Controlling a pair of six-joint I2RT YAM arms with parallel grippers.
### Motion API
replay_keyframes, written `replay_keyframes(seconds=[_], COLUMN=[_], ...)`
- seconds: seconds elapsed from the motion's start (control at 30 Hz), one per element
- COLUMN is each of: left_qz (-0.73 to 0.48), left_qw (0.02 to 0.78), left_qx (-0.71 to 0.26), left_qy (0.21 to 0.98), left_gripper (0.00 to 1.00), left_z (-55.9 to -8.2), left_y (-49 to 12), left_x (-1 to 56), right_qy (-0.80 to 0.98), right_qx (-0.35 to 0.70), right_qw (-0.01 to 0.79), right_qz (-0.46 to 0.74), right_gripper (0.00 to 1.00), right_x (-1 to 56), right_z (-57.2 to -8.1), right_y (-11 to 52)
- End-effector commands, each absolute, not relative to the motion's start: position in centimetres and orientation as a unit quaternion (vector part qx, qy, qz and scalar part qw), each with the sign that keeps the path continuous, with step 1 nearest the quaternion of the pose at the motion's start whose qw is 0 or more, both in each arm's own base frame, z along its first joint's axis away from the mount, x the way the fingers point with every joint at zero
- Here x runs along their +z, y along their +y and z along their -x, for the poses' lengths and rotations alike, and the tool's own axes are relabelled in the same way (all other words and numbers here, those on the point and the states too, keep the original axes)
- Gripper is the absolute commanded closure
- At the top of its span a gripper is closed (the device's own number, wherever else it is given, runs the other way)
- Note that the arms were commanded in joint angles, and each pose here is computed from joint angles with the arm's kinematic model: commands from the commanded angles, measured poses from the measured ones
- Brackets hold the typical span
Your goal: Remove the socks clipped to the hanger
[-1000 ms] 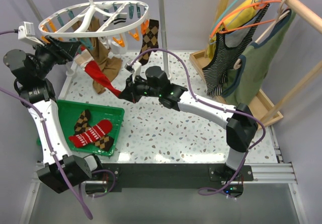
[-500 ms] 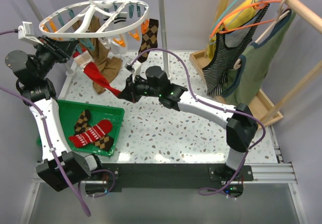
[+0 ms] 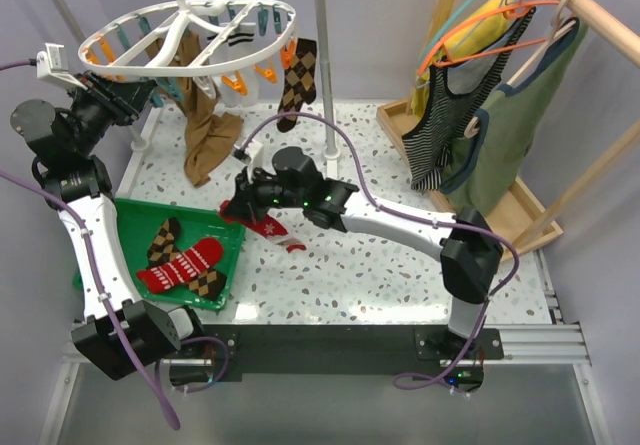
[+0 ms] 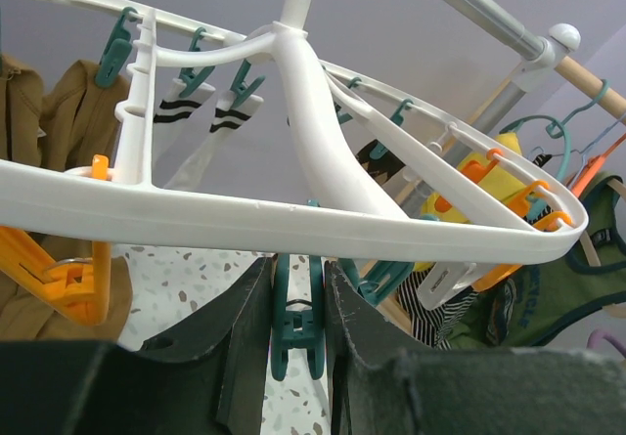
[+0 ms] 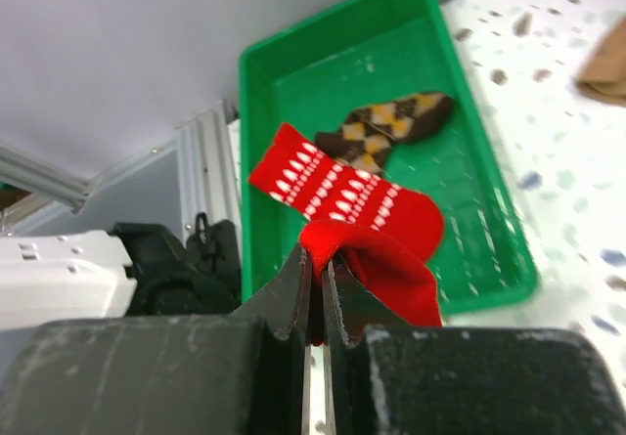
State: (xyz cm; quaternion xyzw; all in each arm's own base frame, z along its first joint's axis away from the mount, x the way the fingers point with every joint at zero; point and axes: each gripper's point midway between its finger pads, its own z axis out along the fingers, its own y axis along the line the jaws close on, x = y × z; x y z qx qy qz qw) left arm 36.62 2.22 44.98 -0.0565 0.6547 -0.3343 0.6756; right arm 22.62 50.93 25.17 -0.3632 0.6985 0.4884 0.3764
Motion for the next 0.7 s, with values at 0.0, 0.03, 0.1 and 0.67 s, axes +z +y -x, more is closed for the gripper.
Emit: replay_keyframes(seconds=[0.0,0.03,0.1,0.67], left_qz=[0.052,0.051,0.051,0.052], left_qw=[0.686,0.686,0.686,0.686], left_qx=[-0.325,-0.325,-0.324,-0.319], left_qy=[0.649,0.649,0.649,0.652], left_gripper=[0.97,0.97,0.97,0.97], left_z=[-36.2,-36.1,-36.1,-35.8], left_y=[2.4,2.3,2.3,2.2], left_x=[46.0,46.0,46.1,46.3], right_qy=[0.674,0.663,0.657,0.671], right_qx=[0.511,0.521,0.524,0.560], right_qw=[0.370,0.371,0.371,0.295], right_qz=[0.384,0.389,0.396,0.386], right_gripper=[1.00,1.00,1.00,1.00], right_x=[26.6,27.6,27.9,25.0], right_z=[-20.7,-19.8,-19.0,-16.1], right_y=[54.3,55.1,55.9,61.1])
